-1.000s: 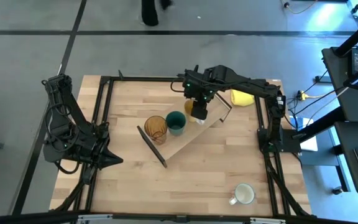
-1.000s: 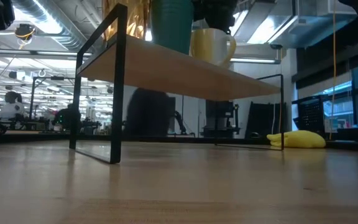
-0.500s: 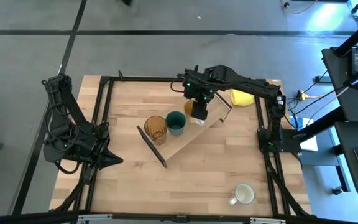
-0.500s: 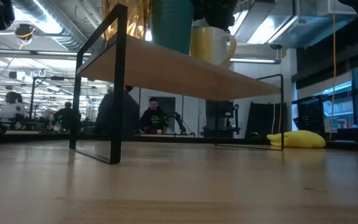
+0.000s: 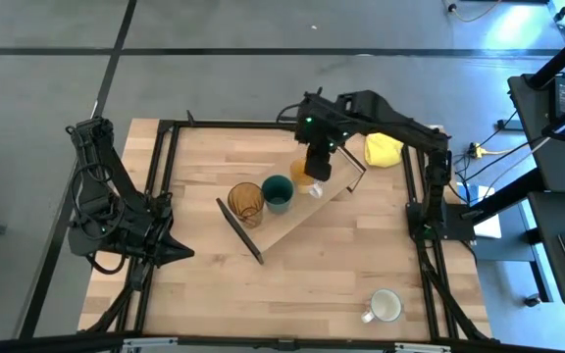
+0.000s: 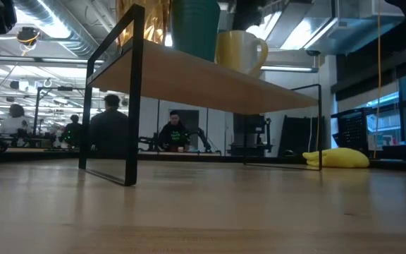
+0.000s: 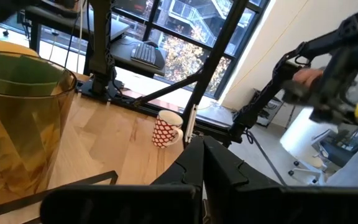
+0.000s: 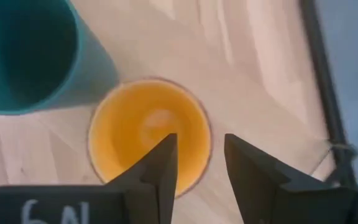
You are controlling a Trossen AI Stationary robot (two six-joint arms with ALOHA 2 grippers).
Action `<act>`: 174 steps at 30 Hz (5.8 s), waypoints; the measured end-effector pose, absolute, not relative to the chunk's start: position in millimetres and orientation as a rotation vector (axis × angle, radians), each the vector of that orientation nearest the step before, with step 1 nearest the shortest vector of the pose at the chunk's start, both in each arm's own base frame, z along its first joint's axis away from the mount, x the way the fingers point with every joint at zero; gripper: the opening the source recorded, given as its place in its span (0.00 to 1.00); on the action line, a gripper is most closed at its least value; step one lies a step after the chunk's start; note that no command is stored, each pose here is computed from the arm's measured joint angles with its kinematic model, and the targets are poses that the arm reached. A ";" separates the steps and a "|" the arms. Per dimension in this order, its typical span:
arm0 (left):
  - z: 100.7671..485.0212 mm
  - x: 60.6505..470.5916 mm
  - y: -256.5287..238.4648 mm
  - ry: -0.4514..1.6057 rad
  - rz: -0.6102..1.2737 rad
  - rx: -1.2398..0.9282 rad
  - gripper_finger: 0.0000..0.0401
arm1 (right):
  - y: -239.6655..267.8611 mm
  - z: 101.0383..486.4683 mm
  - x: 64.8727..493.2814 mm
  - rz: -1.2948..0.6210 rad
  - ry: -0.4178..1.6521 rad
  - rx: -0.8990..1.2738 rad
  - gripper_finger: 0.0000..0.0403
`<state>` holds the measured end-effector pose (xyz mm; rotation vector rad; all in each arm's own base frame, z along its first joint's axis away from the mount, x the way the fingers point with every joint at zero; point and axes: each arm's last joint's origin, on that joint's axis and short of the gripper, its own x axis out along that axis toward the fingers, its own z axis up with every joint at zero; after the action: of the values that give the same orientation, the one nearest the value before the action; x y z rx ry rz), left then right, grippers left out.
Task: Stack small to large cups/mugs on shelf
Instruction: Put the red patterned mug on the shelf
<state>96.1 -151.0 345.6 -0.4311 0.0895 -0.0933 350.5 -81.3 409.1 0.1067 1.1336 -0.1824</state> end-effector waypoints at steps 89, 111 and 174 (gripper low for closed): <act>334.1 94.5 -152.5 0.209 -0.187 -0.420 0.00 | 212.5 232.4 148.4 -0.552 1.348 1.299 0.29; 332.9 94.3 -152.2 0.216 -0.184 -0.403 0.00 | 202.1 245.6 138.2 -0.690 1.458 1.132 0.36; 332.6 94.8 -150.1 0.192 -0.111 -0.462 0.00 | 121.5 211.0 224.2 -0.119 1.498 0.060 0.07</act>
<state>94.8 -150.1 332.6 -0.4620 0.1923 -0.1112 224.2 121.5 211.0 0.0596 1.4984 -0.1194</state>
